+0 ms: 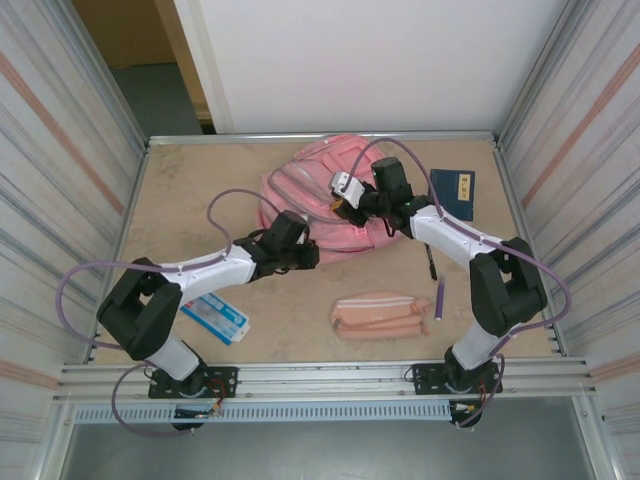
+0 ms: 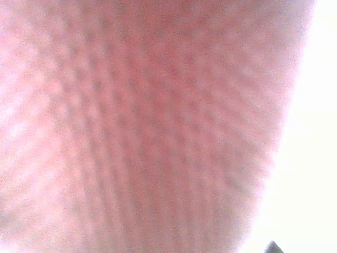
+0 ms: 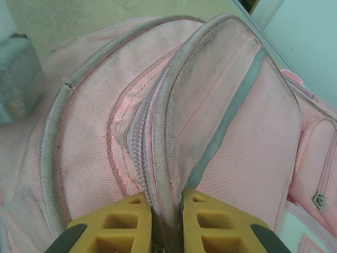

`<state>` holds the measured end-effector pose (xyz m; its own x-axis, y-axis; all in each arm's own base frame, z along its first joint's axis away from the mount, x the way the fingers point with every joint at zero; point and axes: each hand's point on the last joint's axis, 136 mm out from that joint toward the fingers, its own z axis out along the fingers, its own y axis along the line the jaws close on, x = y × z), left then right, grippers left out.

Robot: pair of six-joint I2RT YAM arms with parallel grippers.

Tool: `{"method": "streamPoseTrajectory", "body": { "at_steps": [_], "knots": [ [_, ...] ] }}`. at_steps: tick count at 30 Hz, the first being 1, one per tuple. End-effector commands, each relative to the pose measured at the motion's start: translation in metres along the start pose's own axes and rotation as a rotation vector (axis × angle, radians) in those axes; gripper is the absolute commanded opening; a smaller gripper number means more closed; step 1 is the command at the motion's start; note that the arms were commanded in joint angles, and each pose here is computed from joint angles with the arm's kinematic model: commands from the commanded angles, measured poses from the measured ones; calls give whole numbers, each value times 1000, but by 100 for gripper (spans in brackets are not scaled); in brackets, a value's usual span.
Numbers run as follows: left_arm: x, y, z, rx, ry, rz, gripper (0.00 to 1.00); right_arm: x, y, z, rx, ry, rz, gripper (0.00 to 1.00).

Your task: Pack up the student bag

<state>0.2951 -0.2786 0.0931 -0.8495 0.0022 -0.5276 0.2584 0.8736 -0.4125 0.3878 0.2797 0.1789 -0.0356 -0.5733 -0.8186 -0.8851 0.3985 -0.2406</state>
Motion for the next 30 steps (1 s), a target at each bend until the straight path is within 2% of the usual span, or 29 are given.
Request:
{"method": "streamPoseTrajectory", "body": {
  "at_steps": [1,4,8,12,19,22,27,28,30],
  "knots": [
    [-3,7,-12,-1,-35,46,2,-26,-10,-17,47,-73,-25,0],
    [2,21,-13,4,8,-2,0,-15,-10,-15,49,-32,-57,0],
    [7,47,-16,-16,16,-58,0,15,1,-19,-15,114,-248,0],
    [6,69,-20,-57,27,-72,0,35,-12,-22,6,215,-334,0],
    [4,72,-18,-66,3,38,0,12,-20,-16,-26,125,-358,0],
    [11,69,-16,-40,-6,30,0,8,-19,-2,-51,141,-419,0],
    [16,40,-23,-17,-38,89,0,-4,-40,30,-24,118,-414,0],
    [16,32,-26,-19,-58,120,0,-9,-46,36,-8,102,-402,2],
    [15,20,-30,-17,-89,157,0,-17,-56,44,32,68,-369,13]
  ]
}}
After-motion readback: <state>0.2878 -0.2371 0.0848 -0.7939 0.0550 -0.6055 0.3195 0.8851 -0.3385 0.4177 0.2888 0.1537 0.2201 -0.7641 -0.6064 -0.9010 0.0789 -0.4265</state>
